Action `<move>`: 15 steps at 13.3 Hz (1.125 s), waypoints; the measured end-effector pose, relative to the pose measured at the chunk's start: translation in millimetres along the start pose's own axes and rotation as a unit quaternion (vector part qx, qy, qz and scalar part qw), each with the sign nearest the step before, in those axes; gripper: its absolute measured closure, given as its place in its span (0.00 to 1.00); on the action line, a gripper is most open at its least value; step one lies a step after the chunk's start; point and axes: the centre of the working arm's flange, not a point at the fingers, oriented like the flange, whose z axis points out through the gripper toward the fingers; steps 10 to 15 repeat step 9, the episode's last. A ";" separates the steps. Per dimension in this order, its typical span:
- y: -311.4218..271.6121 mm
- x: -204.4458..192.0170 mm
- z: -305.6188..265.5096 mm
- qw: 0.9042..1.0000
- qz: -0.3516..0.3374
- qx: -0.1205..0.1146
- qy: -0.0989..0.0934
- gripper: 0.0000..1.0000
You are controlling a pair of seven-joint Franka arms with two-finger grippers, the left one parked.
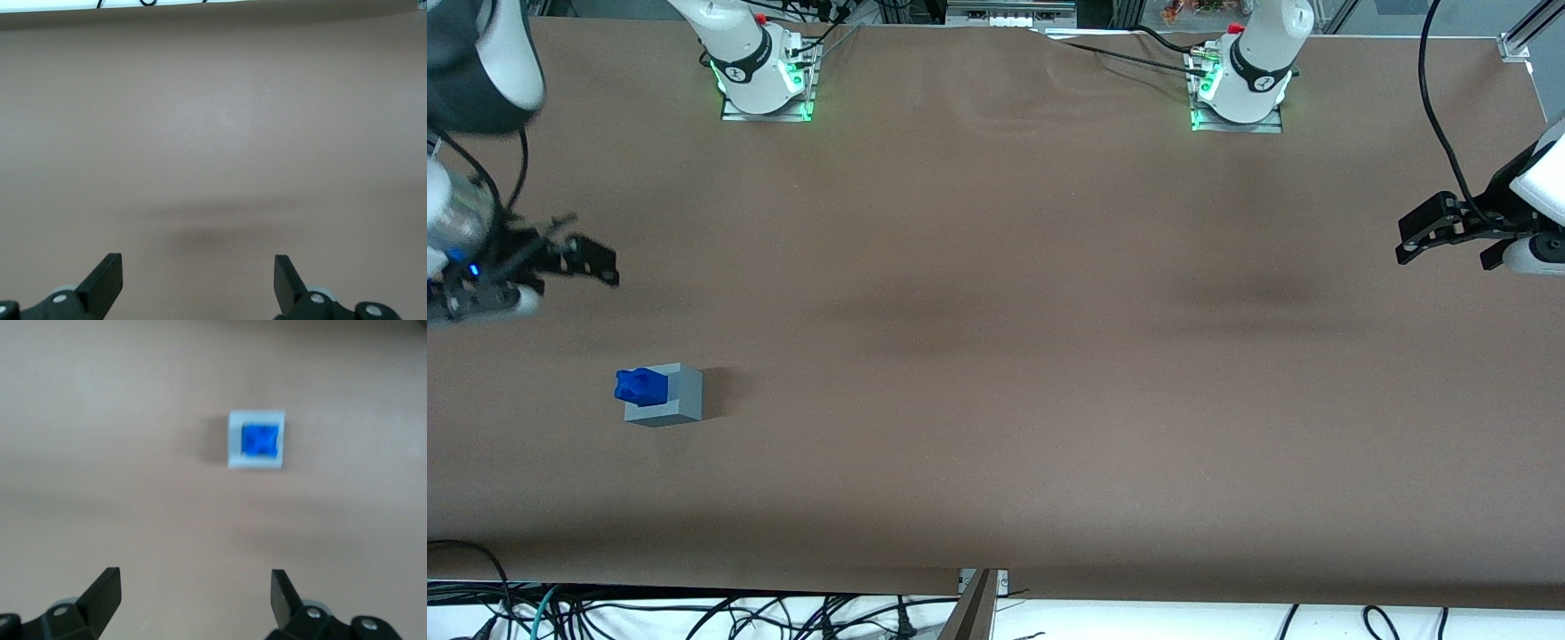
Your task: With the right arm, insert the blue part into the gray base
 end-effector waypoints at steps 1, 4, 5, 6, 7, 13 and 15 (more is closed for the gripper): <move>-4.4 -15.5 -18.5 1.000 0.002 -0.002 -0.003 0.00; -8.5 -29.0 -37.3 1.000 0.002 -0.005 0.004 0.00; -7.9 -27.1 -33.8 1.000 0.002 -0.004 0.001 0.00; -7.2 -25.0 -29.9 1.000 0.002 -0.003 -0.003 0.00; -6.6 -23.4 -27.0 1.000 0.002 -0.002 -0.005 0.00; -6.4 -22.5 -25.3 1.000 0.002 -0.002 -0.007 0.00; -6.4 -22.5 -25.3 1.000 0.002 -0.002 -0.007 0.00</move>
